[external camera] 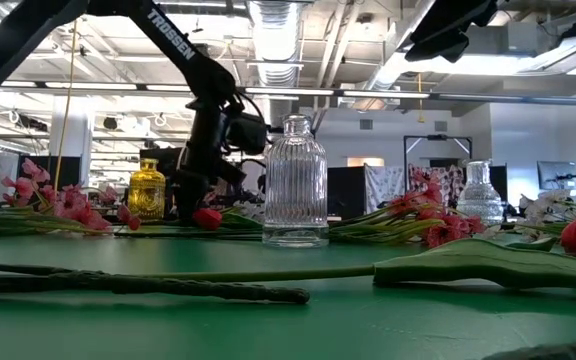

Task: Sort flowers into vase by color
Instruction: Put the top white flowers into the yellow vase

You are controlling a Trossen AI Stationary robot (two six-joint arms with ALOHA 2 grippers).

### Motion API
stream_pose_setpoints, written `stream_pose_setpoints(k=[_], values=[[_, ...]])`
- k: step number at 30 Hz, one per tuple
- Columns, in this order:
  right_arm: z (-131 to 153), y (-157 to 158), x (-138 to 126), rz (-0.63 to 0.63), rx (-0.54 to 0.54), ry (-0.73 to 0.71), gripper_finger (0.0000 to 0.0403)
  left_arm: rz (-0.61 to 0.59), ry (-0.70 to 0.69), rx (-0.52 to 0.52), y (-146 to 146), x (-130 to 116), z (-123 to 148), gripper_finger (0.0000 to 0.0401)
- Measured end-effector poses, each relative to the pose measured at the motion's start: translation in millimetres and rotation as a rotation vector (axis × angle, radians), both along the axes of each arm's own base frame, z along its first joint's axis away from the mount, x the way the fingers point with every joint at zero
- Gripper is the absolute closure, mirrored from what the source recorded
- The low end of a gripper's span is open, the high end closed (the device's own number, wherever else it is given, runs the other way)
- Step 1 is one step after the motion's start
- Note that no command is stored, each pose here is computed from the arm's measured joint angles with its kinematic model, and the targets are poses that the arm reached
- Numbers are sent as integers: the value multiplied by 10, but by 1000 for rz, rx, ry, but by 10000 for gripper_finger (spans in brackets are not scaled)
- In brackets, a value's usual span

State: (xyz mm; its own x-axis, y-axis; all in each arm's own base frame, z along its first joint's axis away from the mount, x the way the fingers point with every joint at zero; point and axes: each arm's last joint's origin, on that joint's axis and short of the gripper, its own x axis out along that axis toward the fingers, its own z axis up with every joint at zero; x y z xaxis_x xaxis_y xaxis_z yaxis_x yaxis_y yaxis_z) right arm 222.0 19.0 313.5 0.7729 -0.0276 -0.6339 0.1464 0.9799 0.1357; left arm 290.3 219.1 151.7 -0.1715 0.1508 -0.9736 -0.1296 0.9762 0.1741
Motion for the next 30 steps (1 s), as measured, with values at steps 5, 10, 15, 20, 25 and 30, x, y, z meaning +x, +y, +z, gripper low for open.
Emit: stream_pose_setpoints(k=[5,10,15,20,25,30], values=[[-2,0,-1,0,0,1,213,-6,6,-4,10,16,-55,160],[-2,0,-1,0,0,1,218,-12,8,-15,7,23,-74,201],[-2,0,-1,0,1,1,222,-7,9,-19,-9,26,-77,282],[-3,0,-1,-1,1,2,223,26,-21,-24,-6,30,-61,358],[-3,0,-1,-1,1,2,223,43,-98,10,-1,35,93,394],[-3,0,-1,-1,2,2,223,74,-221,43,-36,-8,426,379]])
